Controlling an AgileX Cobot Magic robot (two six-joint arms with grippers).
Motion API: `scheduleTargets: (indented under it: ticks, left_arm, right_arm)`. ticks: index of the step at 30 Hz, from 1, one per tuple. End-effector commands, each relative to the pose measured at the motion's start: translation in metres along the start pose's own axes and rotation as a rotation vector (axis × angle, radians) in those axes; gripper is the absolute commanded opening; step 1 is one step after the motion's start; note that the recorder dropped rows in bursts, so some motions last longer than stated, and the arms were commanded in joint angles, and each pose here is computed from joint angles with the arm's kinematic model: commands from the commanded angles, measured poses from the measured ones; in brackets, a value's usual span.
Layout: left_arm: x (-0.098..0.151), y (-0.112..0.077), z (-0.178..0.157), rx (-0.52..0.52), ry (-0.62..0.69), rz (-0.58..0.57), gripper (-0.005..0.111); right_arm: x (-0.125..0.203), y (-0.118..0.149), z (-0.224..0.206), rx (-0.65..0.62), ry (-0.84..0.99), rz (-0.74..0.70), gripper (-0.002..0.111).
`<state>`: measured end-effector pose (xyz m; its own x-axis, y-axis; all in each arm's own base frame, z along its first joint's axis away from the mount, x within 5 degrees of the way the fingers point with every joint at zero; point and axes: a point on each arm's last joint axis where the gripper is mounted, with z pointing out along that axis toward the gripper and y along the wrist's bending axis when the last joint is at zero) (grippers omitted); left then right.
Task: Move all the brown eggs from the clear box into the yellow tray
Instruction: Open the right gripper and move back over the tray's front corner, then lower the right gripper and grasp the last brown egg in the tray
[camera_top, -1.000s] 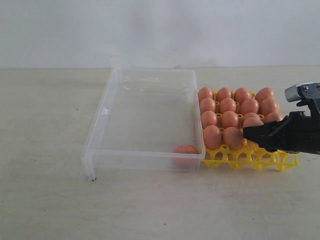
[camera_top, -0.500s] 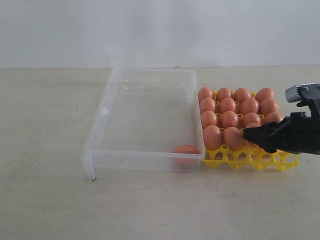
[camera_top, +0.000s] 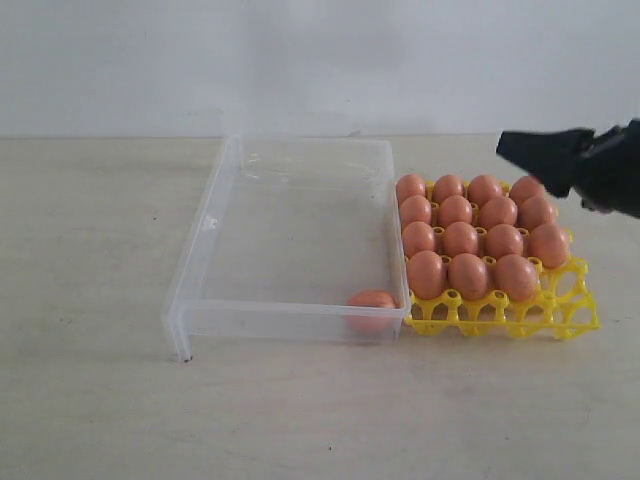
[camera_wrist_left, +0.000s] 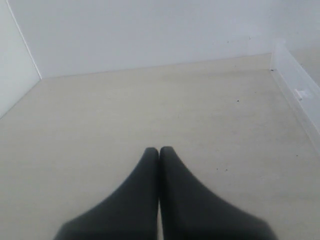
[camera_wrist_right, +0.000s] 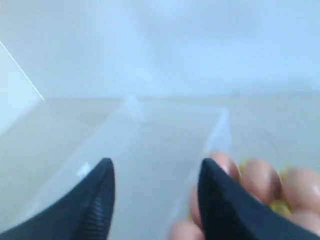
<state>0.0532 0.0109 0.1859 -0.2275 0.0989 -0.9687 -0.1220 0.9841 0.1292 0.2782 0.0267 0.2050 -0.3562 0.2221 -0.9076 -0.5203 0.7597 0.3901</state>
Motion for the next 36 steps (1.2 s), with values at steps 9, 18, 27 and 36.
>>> scheduleTargets:
  ticks: [9,18,27,36]
  left_arm:
    - [0.000,0.000,0.000,0.004,0.000,-0.001,-0.004]
    - [0.000,0.000,0.000,0.004,0.000,-0.001,-0.004]
    - [0.000,0.000,0.000,0.004,0.000,-0.001,-0.004]
    - [0.000,0.000,0.000,0.004,0.000,-0.001,-0.004]
  right_arm:
    - [-0.048,0.119,0.049,0.004,0.217,-0.547,0.000]
    - [-0.059,0.143,0.117,0.270,0.290,-0.536,0.000]
    - [-0.049,0.104,0.125,0.564,1.065,-0.957,0.000]
    - [-0.012,0.119,0.175,-0.284,1.276,-0.985,0.006]
